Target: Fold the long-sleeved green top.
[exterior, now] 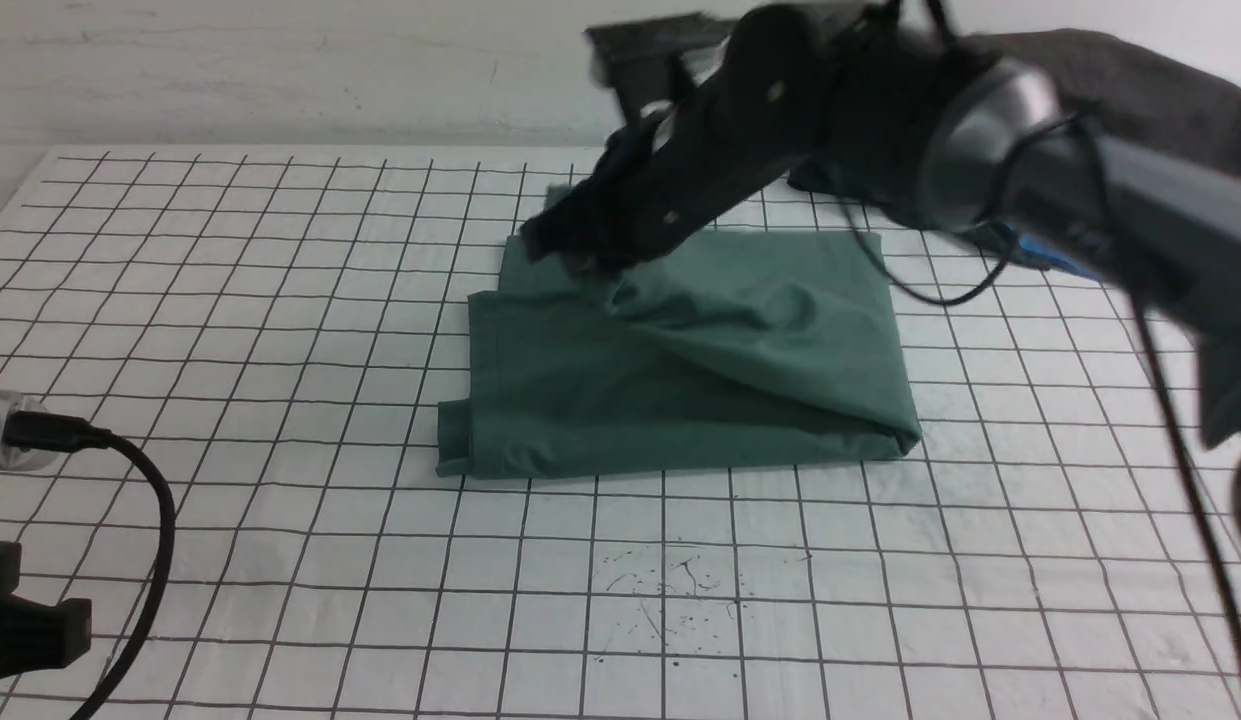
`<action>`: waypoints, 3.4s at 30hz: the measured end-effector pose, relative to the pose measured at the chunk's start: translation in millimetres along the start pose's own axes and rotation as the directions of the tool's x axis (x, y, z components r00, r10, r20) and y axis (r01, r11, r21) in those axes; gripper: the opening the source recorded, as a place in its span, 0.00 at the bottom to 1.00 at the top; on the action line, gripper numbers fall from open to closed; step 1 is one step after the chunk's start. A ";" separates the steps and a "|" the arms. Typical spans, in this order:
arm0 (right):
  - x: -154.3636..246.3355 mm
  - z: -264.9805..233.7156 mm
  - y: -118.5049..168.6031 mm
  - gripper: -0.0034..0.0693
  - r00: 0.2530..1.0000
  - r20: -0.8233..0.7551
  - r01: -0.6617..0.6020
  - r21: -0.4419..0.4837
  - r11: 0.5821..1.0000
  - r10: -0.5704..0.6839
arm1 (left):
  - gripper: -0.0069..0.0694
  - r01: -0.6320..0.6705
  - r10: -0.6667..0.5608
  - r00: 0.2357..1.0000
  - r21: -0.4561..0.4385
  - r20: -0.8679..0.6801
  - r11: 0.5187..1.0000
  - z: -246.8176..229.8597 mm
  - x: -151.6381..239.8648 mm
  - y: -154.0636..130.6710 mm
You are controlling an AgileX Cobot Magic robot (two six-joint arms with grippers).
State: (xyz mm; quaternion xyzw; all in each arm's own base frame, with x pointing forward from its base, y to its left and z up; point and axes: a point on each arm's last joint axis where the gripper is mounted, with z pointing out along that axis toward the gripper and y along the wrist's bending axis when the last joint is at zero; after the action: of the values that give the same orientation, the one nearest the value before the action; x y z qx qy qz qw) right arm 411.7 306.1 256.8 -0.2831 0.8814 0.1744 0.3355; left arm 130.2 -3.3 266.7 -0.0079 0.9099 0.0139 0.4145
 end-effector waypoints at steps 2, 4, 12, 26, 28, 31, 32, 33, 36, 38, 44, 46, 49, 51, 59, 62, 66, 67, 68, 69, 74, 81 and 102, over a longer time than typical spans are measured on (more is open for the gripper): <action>11.5 25.4 9.7 0.16 0.999 -0.012 0.033 -0.001 0.999 -0.033 | 0.08 -0.004 0.004 1.000 0.000 -0.008 1.000 0.0 0.7 0.0; 16.3 36.7 9.9 0.26 0.999 -0.009 0.044 0.006 0.999 -0.044 | 0.08 -0.002 0.002 1.000 0.000 -0.015 1.000 0.0 1.3 0.0; -8.7 0.0 10.7 0.60 0.993 0.047 0.102 0.042 0.994 -0.104 | 0.08 0.014 -0.014 1.000 0.011 -0.022 1.000 0.0 2.0 -1.0; 34.8 62.0 23.3 0.08 0.987 -0.163 -0.010 -0.057 0.998 0.001 | 0.08 0.091 -0.090 0.996 0.057 -0.024 0.994 -1.9 1.2 -5.2; 39.9 76.8 40.4 0.04 0.990 -0.136 0.020 -0.110 0.994 -0.036 | 0.08 0.094 -0.093 0.996 0.061 -0.017 0.994 -1.9 0.5 -5.5; 14.0 58.7 56.6 0.03 0.995 -0.036 0.089 -0.151 0.985 -0.095 | 0.08 0.088 -0.089 0.996 0.065 0.004 0.994 -2.1 -1.3 -5.7; 0.9 46.4 59.6 0.03 0.993 0.007 0.117 -0.153 0.981 -0.117 | 0.08 0.081 -0.081 0.997 0.066 0.009 0.995 -2.6 -1.5 -5.7; -4.7 40.3 60.6 0.03 0.992 0.024 0.126 -0.154 0.980 -0.124 | 0.08 0.081 -0.081 0.997 0.066 0.010 0.995 -2.8 -1.5 -5.6; -43.5 -19.1 62.6 0.03 0.961 0.106 0.265 -0.097 0.959 -0.255 | 0.08 0.011 -0.018 0.996 0.083 0.083 0.996 -12.4 -3.3 -6.6; -55.0 -57.9 59.2 0.03 0.945 0.094 0.319 -0.047 0.947 -0.314 | 0.08 -0.042 0.026 0.988 0.102 0.154 0.994 -23.3 -3.7 -8.2; -49.9 -178.7 21.2 0.03 0.950 0.019 0.309 0.109 0.945 -0.313 | 0.08 -0.216 0.137 0.883 0.129 0.449 0.968 -58.7 15.8 -8.9; -34.5 -215.0 4.7 0.03 0.962 0.023 0.267 0.157 0.951 -0.273 | 0.08 -0.236 0.139 0.848 0.129 0.511 0.963 -60.3 28.7 -7.8; -13.5 -242.8 -6.2 0.03 0.968 0.008 0.243 0.190 0.951 -0.249 | 0.08 -0.241 0.131 0.814 0.125 0.565 0.962 -59.2 38.5 -7.0; 19.4 -267.0 -12.5 0.03 0.976 -0.028 0.219 0.203 0.954 -0.218 | 0.08 -0.242 0.116 0.774 0.121 0.623 0.963 -56.6 47.7 -6.6; 144.2 -284.8 -8.9 0.03 0.993 -0.022 0.117 0.195 0.974 -0.115 | 0.08 -0.239 0.086 0.696 0.117 0.713 0.964 -55.4 55.4 -6.5; 178.0 -280.5 -6.0 0.03 0.997 0.020 0.068 0.174 0.982 -0.073 | 0.08 -0.239 0.086 0.697 0.117 0.712 0.964 -55.2 55.6 -6.5; 228.1 -271.2 -3.0 0.03 0.991 0.128 0.011 0.150 0.989 -0.030 | 0.08 -0.241 0.097 0.727 0.121 0.679 0.963 -50.0 60.2 -6.7; 237.5 -269.2 -2.6 0.03 0.986 0.164 -0.006 0.145 0.989 -0.018 | 0.08 -0.241 0.101 0.737 0.121 0.668 0.963 -47.4 62.3 -6.8; 238.9 -268.8 -2.3 0.03 0.985 0.170 -0.013 0.141 0.990 -0.011 | 0.08 -0.241 0.101 0.741 0.122 0.663 0.963 -46.4 63.1 -6.9; 245.0 -267.2 -2.2 0.03 0.981 0.195 -0.028 0.136 0.990 0.001 | 0.08 -0.242 0.104 0.748 0.123 0.656 0.963 -44.6 64.7 -7.0; 263.0 -259.0 -0.9 0.03 0.967 0.238 -0.118 0.090 0.989 0.094 | 0.08 -0.245 0.116 0.775 0.126 0.621 0.961 -34.4 73.3 -7.7; 271.3 -255.6 0.1 0.03 0.977 0.177 -0.131 0.078 0.988 0.115 | 0.08 -0.246 0.122 0.787 0.127 0.604 0.961 -32.7 75.3 -7.6; 346.5 -331.2 -3.6 0.03 0.786 0.613 -0.293 0.477 0.828 -0.076 | 0.08 -0.246 0.122 0.789 0.127 0.602 0.961 -32.5 75.5 -7.6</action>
State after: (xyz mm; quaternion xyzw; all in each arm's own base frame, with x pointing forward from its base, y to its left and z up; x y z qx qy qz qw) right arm 37.9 6.1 253.8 -0.0496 0.7530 0.0156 0.6560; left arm 56.3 -12.2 230.9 0.1271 0.7295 -0.0346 0.6711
